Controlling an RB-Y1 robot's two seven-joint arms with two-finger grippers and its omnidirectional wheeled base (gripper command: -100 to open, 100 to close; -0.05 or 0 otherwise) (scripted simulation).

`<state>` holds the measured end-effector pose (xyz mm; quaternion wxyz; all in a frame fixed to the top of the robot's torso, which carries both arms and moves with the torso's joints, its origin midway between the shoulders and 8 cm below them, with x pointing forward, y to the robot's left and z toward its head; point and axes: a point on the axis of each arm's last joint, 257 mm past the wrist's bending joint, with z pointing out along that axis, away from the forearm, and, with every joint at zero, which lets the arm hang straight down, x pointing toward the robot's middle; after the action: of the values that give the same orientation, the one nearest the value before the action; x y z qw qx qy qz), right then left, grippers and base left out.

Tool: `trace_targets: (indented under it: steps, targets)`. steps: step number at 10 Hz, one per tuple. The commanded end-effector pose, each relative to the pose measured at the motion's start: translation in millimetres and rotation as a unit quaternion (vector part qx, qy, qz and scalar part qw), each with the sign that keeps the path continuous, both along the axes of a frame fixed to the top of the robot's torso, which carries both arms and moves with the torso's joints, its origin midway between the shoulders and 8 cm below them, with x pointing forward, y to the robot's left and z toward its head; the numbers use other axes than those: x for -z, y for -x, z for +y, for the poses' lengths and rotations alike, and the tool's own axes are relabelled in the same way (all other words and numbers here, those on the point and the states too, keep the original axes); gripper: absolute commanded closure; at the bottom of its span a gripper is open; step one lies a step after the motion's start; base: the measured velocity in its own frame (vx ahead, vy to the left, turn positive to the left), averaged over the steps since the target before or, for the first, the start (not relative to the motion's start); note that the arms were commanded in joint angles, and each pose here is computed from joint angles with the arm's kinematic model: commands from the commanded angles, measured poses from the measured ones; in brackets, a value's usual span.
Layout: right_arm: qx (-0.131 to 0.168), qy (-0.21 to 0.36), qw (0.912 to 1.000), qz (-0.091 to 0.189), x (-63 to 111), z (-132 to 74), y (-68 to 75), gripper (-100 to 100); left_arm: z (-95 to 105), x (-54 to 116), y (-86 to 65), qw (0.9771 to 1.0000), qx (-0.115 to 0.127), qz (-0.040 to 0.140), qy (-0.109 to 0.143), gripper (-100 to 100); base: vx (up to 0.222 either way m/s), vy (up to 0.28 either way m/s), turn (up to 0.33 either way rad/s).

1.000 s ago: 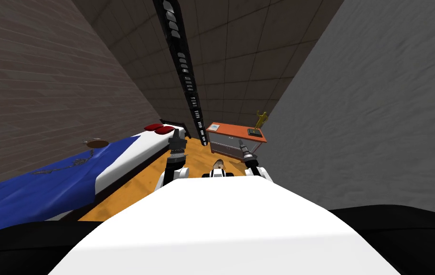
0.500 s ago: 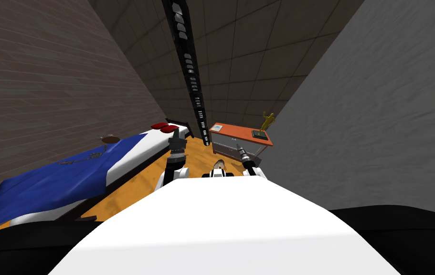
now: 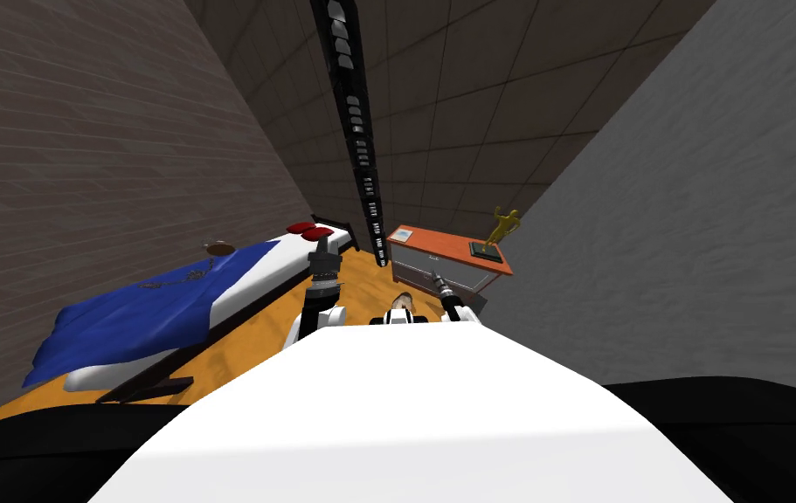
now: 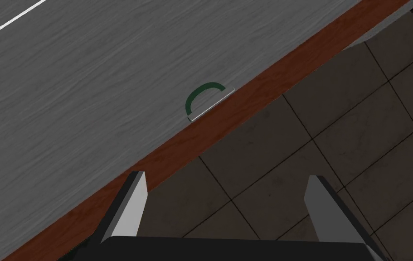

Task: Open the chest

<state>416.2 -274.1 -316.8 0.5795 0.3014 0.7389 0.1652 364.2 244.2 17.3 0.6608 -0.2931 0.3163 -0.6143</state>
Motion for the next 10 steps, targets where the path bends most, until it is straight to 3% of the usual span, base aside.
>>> trace_targets:
  steps: [1,3,4,5,6,7,9,10]
  targets:
    - [0.016,0.046,0.9975,0.052,34.3,-9,11.6,-100,0.0,0.0,0.0,1.0000,0.000,0.000,0.000,0,0.057,-0.003,0.085]
    - [0.020,0.083,0.9926,0.086,56.8,-14,19.8,-100,0.0,0.0,0.0,1.0000,0.000,0.000,0.000,0,0.055,-0.009,0.125]
    - [0.025,0.084,0.9919,0.092,58.9,-17,21.5,-100,0.0,0.0,0.0,1.0000,0.000,0.000,0.000,0,0.019,-0.002,-0.014]
    - [0.022,0.118,0.9857,0.119,78.0,-19,28.7,-100,0.0,0.0,0.0,1.0000,0.000,0.000,0.000,0,0.041,-0.003,0.171]
    - [0.032,0.123,0.9836,0.128,80.7,-25,32.0,-100,0.0,0.0,0.0,1.0000,0.000,0.000,0.000,0,0.046,-0.006,0.098]
    - [0.028,0.152,0.9764,0.150,95.6,-26,38.3,-100,0.0,0.0,0.0,1.0000,0.000,0.000,0.000,0,0.048,-0.009,0.162]
    - [0.043,0.165,0.9709,0.168,101.9,-37,45.7,-100,0.0,0.0,0.0,1.0000,0.000,0.000,0.000,0,0.037,-0.008,0.041]
    - [0.037,0.201,0.9600,0.192,117.9,-39,54.2,-100,0.0,0.0,0.0,1.0000,0.000,0.000,0.000,0,0.037,-0.007,0.157]
